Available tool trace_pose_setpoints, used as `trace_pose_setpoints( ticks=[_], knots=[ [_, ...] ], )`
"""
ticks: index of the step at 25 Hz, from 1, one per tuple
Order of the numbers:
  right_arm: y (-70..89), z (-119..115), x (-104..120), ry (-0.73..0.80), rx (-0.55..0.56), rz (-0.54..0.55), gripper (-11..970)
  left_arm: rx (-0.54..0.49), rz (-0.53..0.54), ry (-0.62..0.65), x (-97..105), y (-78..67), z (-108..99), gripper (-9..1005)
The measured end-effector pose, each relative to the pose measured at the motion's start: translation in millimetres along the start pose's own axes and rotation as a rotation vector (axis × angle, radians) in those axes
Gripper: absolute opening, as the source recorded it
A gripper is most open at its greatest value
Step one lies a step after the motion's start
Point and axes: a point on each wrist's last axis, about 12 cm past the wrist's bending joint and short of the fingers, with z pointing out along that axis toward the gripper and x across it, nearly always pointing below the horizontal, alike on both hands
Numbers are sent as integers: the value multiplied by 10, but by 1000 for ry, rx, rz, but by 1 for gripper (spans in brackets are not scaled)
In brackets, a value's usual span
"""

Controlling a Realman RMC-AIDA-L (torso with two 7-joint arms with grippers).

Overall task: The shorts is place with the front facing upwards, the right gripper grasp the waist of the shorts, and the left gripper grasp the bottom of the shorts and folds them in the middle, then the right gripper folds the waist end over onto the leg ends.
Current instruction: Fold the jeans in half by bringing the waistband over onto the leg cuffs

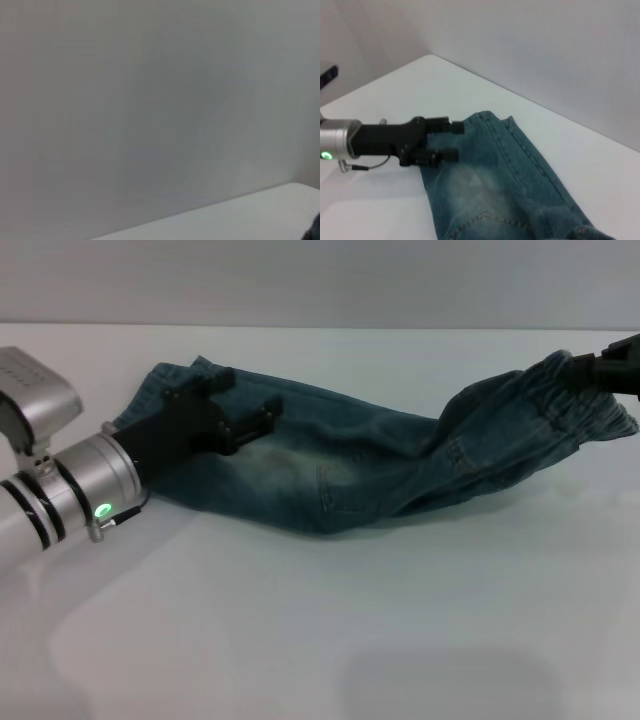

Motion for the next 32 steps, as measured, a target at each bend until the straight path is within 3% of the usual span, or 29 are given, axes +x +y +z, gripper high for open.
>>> trace_pose_setpoints(
  ticks=[7, 25, 32],
  knots=[
    [19, -45, -90, -45, -25, 0, 2, 66, 28, 46, 41, -117, 86, 813],
    [143, -35, -500, -104, -116, -60, 2, 66, -13, 126, 212, -191, 87, 813],
    [156, 24, -637, -124, -136, -73, 3, 110, -25, 146, 258, -267, 82, 813]
  ],
)
